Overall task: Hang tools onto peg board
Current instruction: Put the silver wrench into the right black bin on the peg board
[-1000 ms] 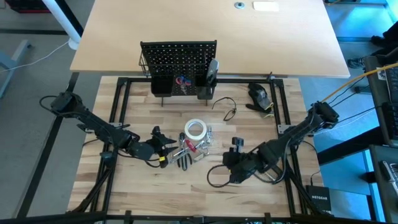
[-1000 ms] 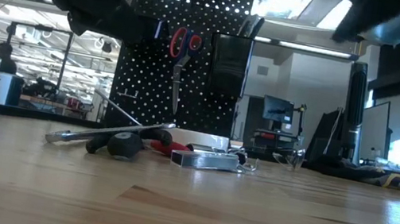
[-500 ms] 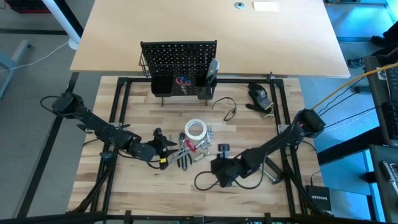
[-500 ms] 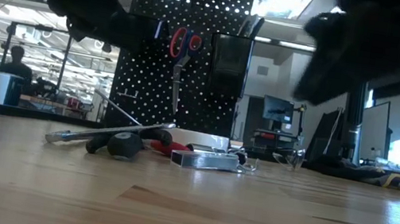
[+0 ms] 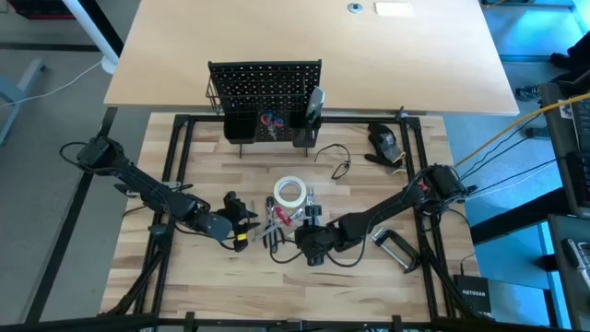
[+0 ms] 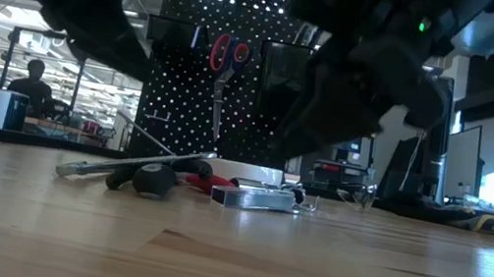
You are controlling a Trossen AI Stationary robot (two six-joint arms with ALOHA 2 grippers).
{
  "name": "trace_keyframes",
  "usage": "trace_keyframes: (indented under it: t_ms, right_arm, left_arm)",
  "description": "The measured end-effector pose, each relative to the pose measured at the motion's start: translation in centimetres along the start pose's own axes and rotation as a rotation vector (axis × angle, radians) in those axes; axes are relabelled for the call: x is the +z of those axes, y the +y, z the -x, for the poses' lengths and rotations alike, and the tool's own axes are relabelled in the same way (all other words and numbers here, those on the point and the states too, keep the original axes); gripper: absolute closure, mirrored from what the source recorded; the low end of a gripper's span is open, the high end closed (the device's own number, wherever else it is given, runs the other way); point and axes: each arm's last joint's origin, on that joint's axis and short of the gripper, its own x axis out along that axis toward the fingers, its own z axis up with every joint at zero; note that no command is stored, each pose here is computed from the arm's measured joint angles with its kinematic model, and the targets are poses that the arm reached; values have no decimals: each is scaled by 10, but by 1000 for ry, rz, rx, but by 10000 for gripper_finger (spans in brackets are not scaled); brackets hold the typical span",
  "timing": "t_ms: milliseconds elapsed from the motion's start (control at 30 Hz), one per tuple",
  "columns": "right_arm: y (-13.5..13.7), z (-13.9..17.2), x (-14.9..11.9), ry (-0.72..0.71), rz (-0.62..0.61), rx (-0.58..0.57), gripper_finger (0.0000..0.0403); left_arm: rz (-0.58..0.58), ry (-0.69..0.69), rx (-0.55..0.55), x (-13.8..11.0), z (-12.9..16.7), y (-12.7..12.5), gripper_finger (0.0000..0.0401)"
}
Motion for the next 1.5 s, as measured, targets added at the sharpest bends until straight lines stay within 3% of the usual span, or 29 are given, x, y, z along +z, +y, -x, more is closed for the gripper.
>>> trace_keyframes:
  t_ms: [367,633,833,1033,1333,1500]
  right_arm:
    - [5,-11,-6,26,23,-7,256]
    - [6,-11,-5,21,12,-6,256]
    - [10,-5,-13,94,14,0,256]
    - [14,-1,-20,148,19,-26,256]
    - [17,-1,-14,84,-26,-18,256]
    - [18,-1,-11,49,-43,-9,256]
  left_arm:
    - [-12,189,-74,-14,2,1,281]
    - [29,182,-118,-20,-9,-10,281]
    - [34,201,-118,-17,-17,-26,281]
    - [26,229,-94,-3,-21,-43,281]
    - [15,371,51,-39,-34,-46,281]
    - [13,351,60,-39,-38,-46,281]
